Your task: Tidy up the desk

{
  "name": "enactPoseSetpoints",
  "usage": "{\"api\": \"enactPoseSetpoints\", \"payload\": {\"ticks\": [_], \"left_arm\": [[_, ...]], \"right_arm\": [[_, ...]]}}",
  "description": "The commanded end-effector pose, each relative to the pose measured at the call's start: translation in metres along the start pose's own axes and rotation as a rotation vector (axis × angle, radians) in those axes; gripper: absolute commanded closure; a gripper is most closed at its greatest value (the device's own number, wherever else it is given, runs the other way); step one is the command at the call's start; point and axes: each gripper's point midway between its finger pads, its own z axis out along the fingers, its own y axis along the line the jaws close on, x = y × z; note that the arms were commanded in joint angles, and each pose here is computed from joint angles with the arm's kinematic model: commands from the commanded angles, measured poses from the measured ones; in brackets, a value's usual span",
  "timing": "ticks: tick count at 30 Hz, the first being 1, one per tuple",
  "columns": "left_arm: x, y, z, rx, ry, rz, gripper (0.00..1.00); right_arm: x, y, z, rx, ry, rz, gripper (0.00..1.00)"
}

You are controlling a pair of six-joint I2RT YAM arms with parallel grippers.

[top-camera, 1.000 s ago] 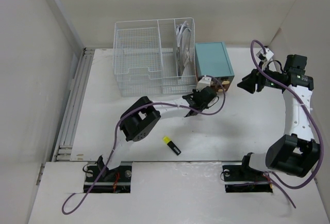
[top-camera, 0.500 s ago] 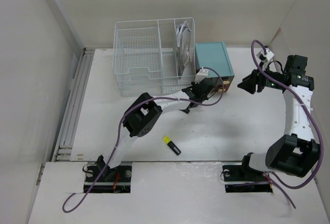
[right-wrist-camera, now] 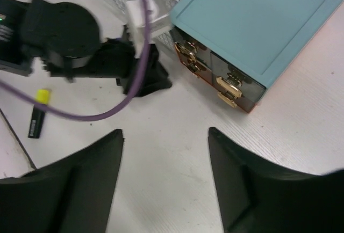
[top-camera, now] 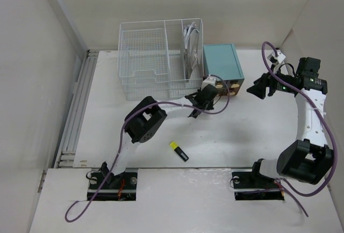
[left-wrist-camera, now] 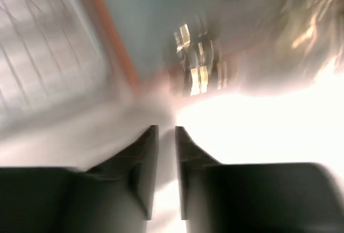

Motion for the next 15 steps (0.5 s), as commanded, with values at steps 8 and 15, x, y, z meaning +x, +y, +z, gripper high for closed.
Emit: {"api": "enactPoseSetpoints", "payload": {"ticks": [8, 15], "left_arm": [[-0.002, -0.091, -0.217, 0.652, -0.158, 0.139, 0.30], [-0.011, -0.053, -0.311, 0.708, -0.292, 0.069, 0.80]], "right_arm": [[0.052, -0.008, 0.006, 0.157, 0.113, 0.053, 0.00], [0.056, -0.008, 0.032, 0.227, -0.020, 0.218, 0.09]]}}
